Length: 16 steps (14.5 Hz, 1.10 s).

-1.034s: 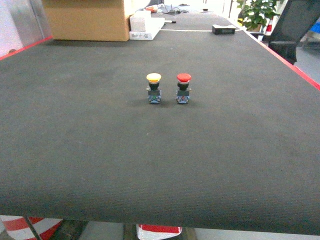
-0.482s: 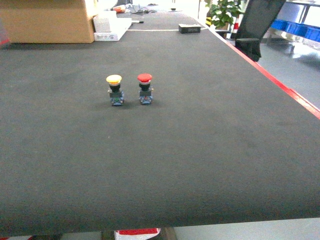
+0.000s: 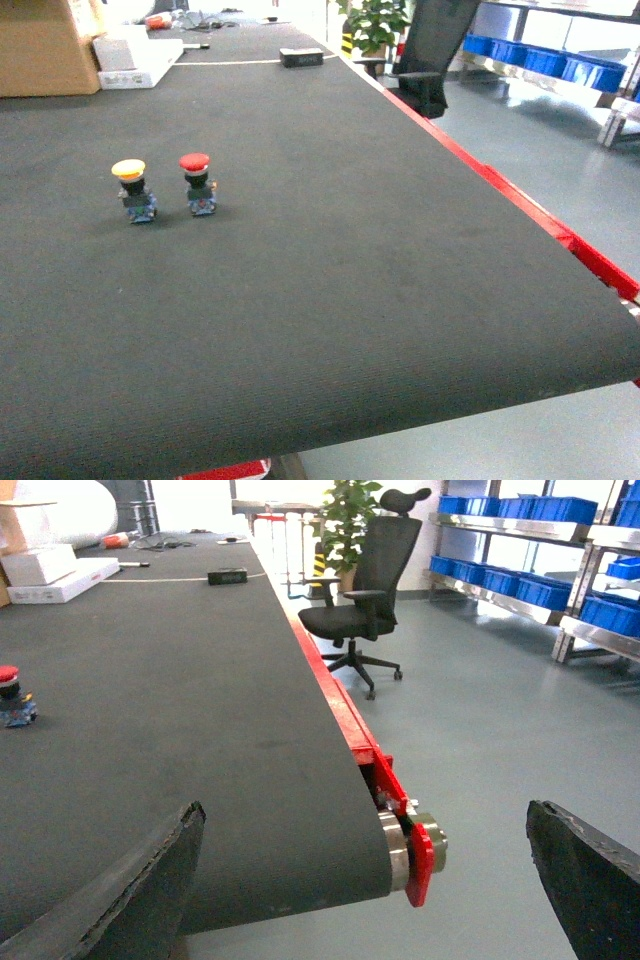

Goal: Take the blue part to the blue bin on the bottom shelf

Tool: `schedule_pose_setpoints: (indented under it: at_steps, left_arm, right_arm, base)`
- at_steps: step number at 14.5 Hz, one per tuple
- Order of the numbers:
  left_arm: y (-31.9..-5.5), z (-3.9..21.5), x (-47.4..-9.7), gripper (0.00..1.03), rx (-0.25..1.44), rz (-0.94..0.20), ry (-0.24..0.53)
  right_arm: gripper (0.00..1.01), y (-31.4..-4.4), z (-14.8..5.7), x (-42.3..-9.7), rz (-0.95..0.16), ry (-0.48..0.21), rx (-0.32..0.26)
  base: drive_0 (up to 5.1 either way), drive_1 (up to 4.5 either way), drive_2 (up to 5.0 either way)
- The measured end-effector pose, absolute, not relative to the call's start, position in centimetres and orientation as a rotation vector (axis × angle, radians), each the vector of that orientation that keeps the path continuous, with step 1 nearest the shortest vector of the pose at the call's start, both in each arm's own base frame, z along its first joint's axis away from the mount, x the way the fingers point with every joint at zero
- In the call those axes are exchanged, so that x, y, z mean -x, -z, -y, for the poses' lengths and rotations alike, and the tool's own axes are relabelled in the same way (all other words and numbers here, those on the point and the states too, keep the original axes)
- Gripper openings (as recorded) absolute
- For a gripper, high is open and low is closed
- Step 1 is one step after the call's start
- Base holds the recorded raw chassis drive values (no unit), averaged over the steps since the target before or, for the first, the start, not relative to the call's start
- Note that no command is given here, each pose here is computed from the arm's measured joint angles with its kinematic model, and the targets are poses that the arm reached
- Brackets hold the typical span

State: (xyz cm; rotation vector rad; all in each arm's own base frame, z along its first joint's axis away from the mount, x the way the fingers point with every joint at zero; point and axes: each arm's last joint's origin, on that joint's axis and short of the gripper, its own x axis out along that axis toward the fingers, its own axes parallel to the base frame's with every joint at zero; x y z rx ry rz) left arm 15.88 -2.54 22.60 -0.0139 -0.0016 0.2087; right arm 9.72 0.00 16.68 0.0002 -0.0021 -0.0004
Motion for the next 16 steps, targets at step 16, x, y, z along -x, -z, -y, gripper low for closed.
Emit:
schedule_pose_setpoints:
  at_steps: [16]
  left_arm:
    - [-22.6, 2.54, -15.88, 0.43, 0.014, 0.002, -0.209]
  right_arm:
    - [0.98, -16.68, 0.0, -9.72, 0.002, 0.0, 0.0]
  base:
    - [-1.5, -1.55, -1.5]
